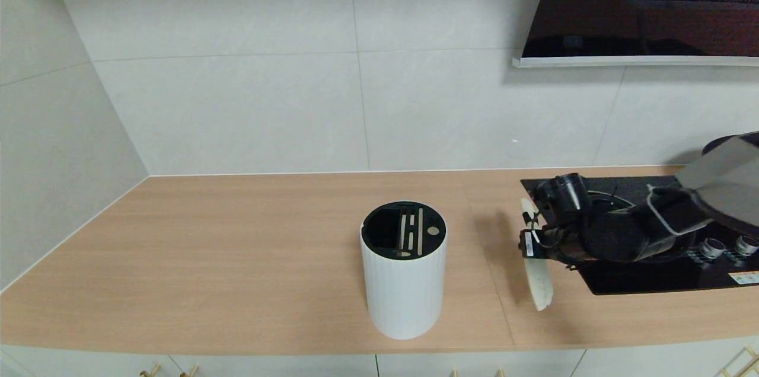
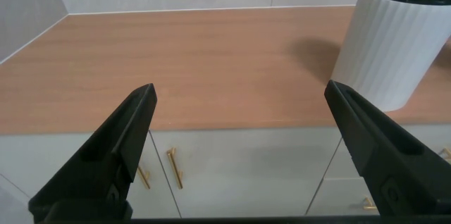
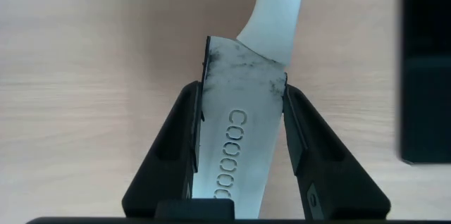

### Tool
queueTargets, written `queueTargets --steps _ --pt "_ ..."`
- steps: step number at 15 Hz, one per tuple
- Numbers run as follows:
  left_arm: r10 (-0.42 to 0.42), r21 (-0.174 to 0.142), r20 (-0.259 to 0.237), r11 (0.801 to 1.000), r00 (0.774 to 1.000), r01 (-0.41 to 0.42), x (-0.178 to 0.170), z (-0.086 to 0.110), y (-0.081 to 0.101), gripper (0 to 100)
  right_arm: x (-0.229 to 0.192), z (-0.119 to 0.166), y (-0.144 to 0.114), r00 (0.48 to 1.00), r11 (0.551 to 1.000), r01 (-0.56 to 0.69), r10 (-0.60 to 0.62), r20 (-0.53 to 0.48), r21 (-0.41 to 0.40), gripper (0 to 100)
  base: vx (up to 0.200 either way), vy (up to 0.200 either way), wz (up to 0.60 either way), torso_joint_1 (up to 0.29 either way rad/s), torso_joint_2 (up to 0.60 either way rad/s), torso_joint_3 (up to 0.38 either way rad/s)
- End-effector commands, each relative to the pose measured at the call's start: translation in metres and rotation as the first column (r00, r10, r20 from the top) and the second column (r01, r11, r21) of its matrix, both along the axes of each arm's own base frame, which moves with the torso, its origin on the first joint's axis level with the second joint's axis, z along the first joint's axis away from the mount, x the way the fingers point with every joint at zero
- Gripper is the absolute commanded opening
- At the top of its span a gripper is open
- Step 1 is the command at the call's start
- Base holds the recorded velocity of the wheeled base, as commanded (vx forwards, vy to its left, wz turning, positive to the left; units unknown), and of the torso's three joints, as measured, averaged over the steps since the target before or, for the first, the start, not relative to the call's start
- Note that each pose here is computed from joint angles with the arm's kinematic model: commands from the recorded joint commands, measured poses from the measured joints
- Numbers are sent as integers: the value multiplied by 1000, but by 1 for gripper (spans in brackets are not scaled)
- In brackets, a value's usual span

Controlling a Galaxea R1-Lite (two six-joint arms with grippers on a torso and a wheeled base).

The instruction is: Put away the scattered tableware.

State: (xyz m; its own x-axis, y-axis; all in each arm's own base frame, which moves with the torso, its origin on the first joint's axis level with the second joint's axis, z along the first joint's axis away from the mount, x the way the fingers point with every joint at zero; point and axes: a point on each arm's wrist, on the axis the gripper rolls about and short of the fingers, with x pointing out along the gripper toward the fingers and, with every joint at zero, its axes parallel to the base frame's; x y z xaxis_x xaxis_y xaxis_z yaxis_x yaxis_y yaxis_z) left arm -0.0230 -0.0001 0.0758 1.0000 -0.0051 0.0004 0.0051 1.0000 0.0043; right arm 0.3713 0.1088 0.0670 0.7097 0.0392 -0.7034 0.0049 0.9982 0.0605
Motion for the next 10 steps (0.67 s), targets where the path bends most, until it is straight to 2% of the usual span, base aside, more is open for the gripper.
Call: queueTargets --steps 1,2,3,4,5,6,7,8,9,10 --pt "-1 8 0 1000 1000 1 0 0 0 100 -40 82 -1 981 993 -85 68 181 86 0 0 0 0 0 0 0" --pt "-3 10 6 1000 1000 3 0 1 0 100 -51 97 1 972 990 -105 83 221 93 0 0 0 0 0 0 0" --pt "-19 7 43 1000 999 19 -4 12 0 100 -60 112 4 960 986 -128 97 264 103 0 0 0 0 0 0 0" --pt "-82 5 93 997 992 82 -10 36 -2 100 -69 127 11 944 981 -160 119 307 113 0 0 0 0 0 0 0" --pt "-167 -3 90 986 982 168 -13 60 -3 100 -76 140 17 928 974 -189 136 347 122 0 0 0 0 0 0 0" --pt "-244 -21 58 969 968 245 -10 85 -4 100 -81 152 25 911 967 -220 157 381 129 0 0 0 0 0 0 0" --pt "-347 -60 -23 937 938 345 7 113 -6 100 -89 163 38 891 954 -267 191 412 136 0 0 0 0 0 0 0" --pt "-454 -102 -83 889 887 446 30 135 -9 100 -94 171 48 874 942 -304 216 436 141 0 0 0 0 0 0 0" --pt "-522 -132 -124 851 844 507 50 149 -12 100 -100 177 57 858 930 -338 241 453 145 0 0 0 0 0 0 0" --pt "-564 -163 -170 825 808 541 73 161 -16 100 -107 179 67 845 916 -374 272 460 147 0 0 0 0 0 0 0"
